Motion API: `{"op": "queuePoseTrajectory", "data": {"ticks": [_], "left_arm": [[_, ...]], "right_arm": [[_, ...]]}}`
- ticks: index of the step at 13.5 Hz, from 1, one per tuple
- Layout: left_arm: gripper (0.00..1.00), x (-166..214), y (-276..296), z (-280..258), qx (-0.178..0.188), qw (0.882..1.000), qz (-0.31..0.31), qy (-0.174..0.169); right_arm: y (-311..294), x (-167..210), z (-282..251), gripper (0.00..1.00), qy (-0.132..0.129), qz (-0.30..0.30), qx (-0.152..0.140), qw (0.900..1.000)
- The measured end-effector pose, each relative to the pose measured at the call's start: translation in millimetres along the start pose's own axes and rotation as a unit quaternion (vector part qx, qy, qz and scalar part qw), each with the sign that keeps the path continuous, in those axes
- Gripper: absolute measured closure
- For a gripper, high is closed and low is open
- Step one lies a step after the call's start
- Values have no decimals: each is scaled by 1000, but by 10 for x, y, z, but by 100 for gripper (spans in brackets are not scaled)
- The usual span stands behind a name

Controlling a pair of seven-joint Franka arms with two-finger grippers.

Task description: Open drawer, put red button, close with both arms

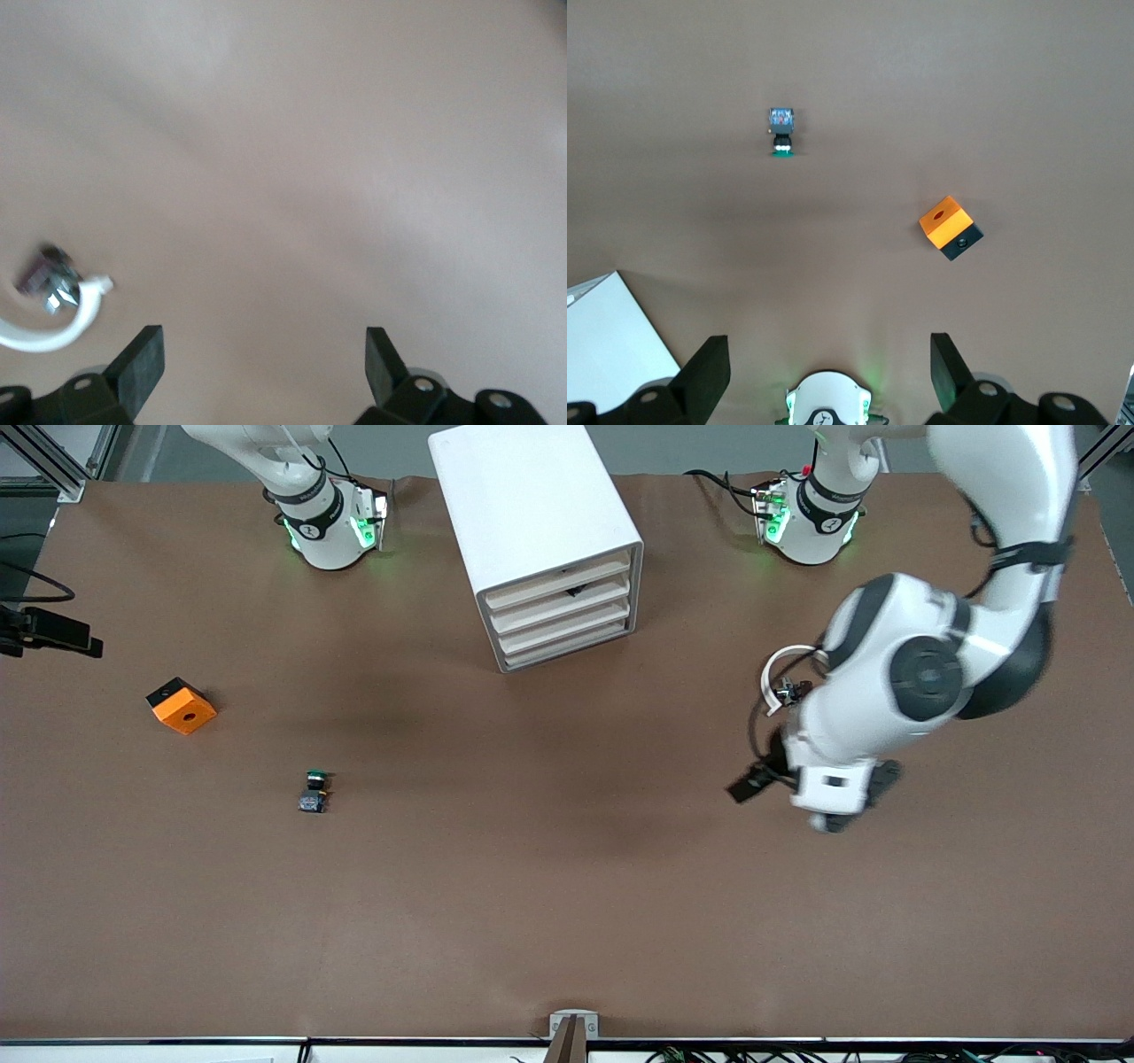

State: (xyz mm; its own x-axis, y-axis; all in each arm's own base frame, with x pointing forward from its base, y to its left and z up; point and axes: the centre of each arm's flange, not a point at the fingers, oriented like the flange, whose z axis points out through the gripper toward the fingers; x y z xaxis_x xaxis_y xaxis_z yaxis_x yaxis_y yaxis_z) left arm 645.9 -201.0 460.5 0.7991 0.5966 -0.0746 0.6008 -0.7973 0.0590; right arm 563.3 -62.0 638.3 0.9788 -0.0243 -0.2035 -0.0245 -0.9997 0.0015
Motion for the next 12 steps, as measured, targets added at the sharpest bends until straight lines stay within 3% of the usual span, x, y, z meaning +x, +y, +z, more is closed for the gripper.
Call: {"op": "queuePoseTrajectory", "data": {"ticks": [3, 7, 12], "left_arm": [[0, 499, -597, -461, 3, 999, 39, 20], [0, 782, -1293, -1064, 19, 992, 121, 37], [0, 677, -1817, -1653, 54, 971, 229, 42]], "right_arm": [[-1, -82, -104, 0, 12, 6, 0, 1000], [-29, -133, -190, 0, 30, 19, 0, 999], [-81, -382, -198, 0, 64, 38, 16, 997]]}}
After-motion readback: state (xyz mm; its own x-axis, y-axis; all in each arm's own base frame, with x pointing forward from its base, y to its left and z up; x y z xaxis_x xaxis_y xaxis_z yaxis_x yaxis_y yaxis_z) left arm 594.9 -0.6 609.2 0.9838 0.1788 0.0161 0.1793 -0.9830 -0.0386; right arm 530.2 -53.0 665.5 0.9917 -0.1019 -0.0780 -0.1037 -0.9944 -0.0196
